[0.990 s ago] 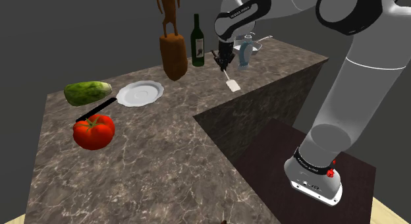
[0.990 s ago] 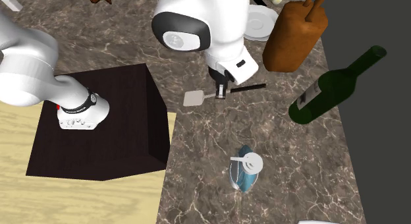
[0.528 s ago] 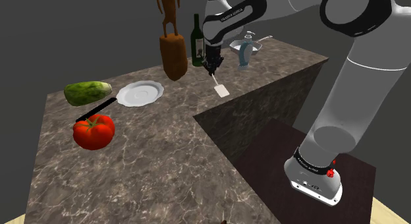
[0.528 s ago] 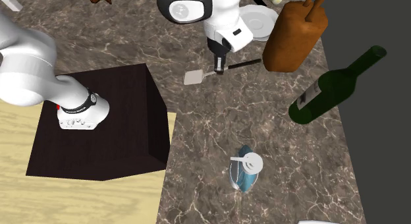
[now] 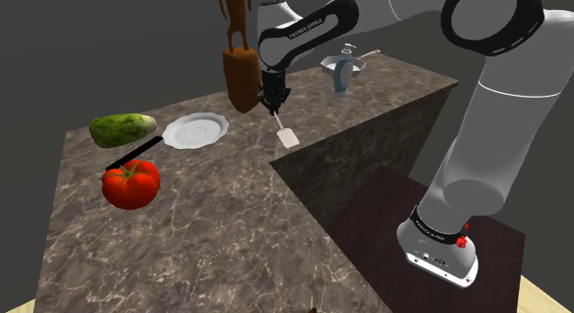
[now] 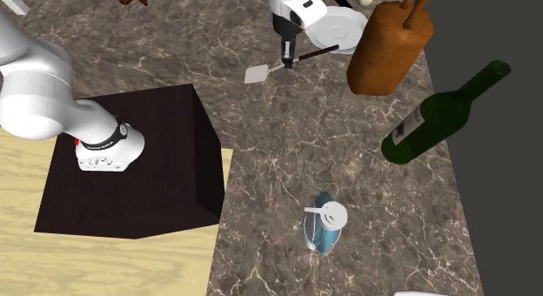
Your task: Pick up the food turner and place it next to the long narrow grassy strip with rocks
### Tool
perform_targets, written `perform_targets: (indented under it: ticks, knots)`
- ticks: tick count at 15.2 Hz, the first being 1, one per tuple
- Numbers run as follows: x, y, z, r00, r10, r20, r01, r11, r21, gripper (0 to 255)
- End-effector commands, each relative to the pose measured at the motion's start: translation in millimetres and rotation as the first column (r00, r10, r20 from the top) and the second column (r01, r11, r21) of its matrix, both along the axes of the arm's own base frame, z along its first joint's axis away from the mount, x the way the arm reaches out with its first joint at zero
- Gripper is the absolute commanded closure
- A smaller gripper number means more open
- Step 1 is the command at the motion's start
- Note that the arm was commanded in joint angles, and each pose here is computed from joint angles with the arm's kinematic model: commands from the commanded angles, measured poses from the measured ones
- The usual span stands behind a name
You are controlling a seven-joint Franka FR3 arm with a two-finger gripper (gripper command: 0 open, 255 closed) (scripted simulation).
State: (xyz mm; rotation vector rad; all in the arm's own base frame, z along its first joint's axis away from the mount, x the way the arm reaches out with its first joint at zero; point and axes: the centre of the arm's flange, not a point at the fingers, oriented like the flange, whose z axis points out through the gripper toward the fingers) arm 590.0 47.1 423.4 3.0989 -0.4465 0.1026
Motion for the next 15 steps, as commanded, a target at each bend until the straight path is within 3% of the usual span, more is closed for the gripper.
perform_targets:
  ticks: [1, 15]
  knots:
    - [2.2, 22.9, -0.1, 1.0, -0.002, 0.0, 0.002, 1.0, 0.0, 255]
    - [29.0, 205.8, 0.6, 1.0, -0.002, 0.0, 0.002, 1.0, 0.0, 255]
